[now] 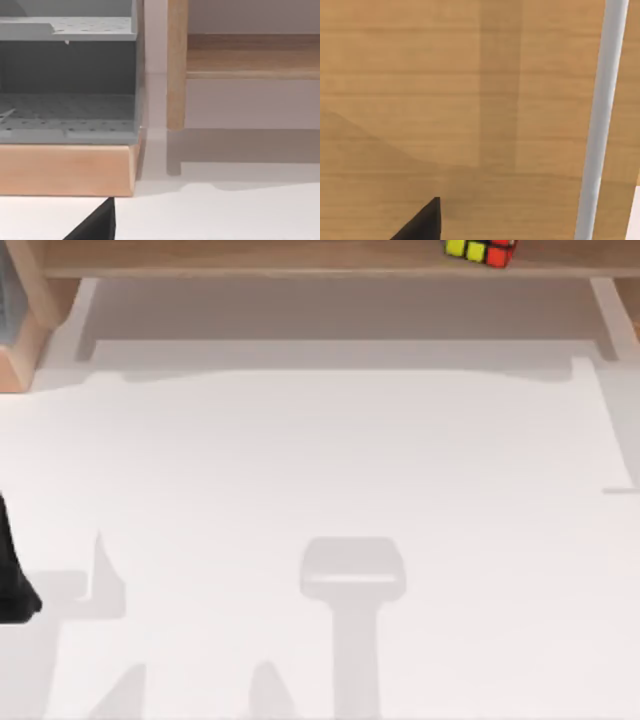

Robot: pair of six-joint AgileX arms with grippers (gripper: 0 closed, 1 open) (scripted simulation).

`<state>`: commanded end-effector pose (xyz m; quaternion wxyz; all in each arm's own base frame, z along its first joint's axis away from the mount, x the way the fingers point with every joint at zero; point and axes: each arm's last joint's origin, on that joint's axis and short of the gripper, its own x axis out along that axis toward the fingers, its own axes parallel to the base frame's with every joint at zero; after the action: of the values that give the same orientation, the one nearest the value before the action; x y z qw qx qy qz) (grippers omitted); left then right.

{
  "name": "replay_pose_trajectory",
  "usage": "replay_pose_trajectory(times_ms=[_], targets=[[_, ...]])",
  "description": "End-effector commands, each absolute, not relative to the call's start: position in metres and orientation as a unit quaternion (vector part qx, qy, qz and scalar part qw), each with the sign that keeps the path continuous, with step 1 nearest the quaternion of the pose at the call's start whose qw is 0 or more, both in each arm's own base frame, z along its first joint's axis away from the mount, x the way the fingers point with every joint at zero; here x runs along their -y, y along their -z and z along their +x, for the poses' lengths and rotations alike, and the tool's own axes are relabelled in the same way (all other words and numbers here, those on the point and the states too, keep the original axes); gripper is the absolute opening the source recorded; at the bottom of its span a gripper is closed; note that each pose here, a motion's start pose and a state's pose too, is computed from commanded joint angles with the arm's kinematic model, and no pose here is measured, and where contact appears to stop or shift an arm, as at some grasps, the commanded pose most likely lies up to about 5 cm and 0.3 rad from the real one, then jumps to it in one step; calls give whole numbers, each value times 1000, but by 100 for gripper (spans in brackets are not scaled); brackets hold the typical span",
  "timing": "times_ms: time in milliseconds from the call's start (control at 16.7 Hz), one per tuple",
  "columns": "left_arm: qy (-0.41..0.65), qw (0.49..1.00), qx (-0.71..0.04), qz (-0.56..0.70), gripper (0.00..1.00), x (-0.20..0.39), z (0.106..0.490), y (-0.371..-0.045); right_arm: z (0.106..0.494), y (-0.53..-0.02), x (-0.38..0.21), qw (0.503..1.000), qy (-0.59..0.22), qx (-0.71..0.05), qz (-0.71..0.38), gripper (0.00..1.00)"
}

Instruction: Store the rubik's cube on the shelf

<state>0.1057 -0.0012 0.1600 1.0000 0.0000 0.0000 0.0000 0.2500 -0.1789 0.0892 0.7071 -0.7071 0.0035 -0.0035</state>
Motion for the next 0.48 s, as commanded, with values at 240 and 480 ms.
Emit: replay_pose_trajectory(times_ms=[240,480], targets=[[0,1000,0,0,100,1,106,-160,250,-89,179,707,4,-4,-707,55],[0,1000,0,0,100,1,106,-160,250,-89,179,707,4,-4,-707,25]])
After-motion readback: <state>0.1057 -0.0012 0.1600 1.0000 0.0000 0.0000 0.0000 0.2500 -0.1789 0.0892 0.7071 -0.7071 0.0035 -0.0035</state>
